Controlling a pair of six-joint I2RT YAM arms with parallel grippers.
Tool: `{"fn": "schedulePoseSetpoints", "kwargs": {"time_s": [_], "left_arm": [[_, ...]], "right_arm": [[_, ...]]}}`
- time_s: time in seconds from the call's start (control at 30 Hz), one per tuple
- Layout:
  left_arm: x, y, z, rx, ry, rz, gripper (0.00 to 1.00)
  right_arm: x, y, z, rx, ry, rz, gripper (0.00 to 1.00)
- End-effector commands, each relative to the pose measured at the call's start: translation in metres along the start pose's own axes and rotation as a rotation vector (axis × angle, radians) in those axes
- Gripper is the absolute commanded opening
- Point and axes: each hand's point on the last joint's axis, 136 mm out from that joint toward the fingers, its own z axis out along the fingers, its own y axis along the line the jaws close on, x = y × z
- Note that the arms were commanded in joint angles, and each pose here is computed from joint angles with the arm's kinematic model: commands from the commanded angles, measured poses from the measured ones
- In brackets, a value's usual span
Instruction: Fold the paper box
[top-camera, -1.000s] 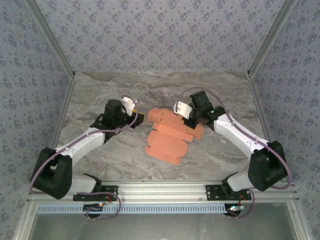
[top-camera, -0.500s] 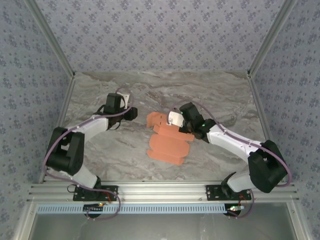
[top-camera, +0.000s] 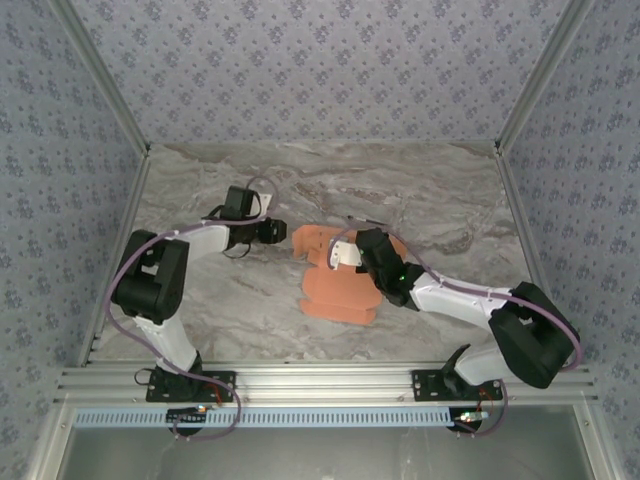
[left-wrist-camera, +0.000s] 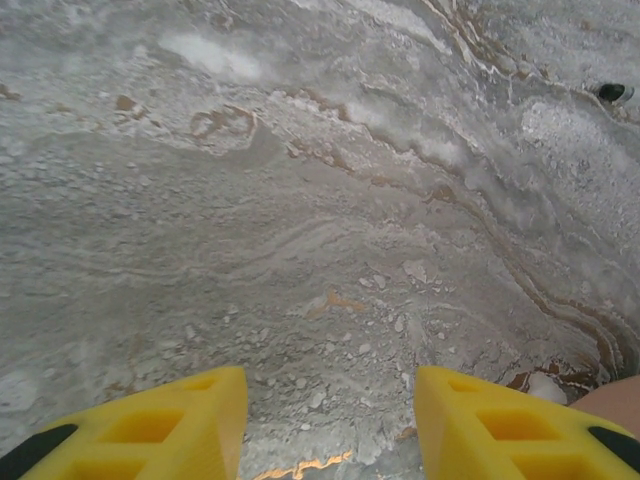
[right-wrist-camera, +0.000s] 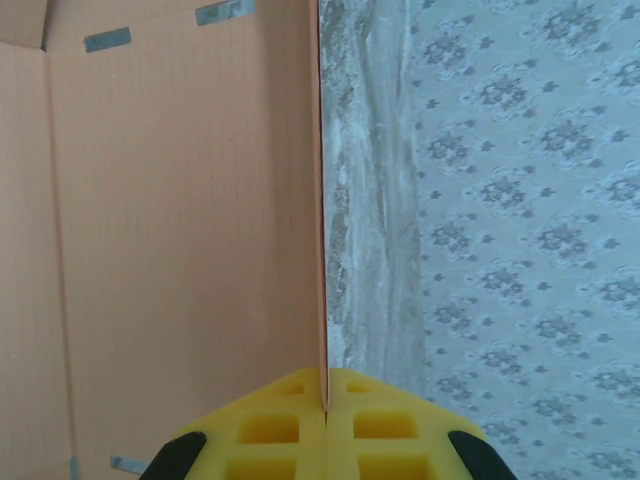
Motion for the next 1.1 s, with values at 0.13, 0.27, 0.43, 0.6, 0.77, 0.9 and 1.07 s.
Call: {"fn": "schedulePoseSetpoints", "kwargs": {"time_s": [0.13,0.27,0.43,0.6,0.77,0.9,1.07], "left_arm": [[-0.004,-0.025,0.010,0.076,-0.009,0.097,0.48],[-0.002,-0.042,0.010,0.156,-0.030,0.143,0.49],[-0.001,-0.063,0.005,0.232,-0.058,0.212,0.49],[0.005,-0.076,0.006,0.269,-0.057,0.258,0.49],[0.007,-0.084,0.005,0.309,-0.069,0.283,0.50],[0.008,-0.092,0.003,0.342,-0.075,0.309,0.50],[0.010,-0.101,0.002,0.378,-0.074,0.339,0.50]], "right_arm": [[-0.002,-0.018,-0.003,0.070,-0.001,-0.004,0.00],[-0.001,-0.016,-0.002,0.049,0.003,0.014,0.00],[0.005,-0.011,0.001,0.004,0.021,0.035,0.00],[0.012,-0.005,0.007,-0.014,0.050,0.023,0.00],[0.016,-0.006,0.010,-0.014,0.060,0.027,0.00],[0.018,-0.008,0.011,-0.029,0.060,0.048,0.00],[0.021,-0.006,0.013,-0.061,0.064,0.075,0.00]]}}
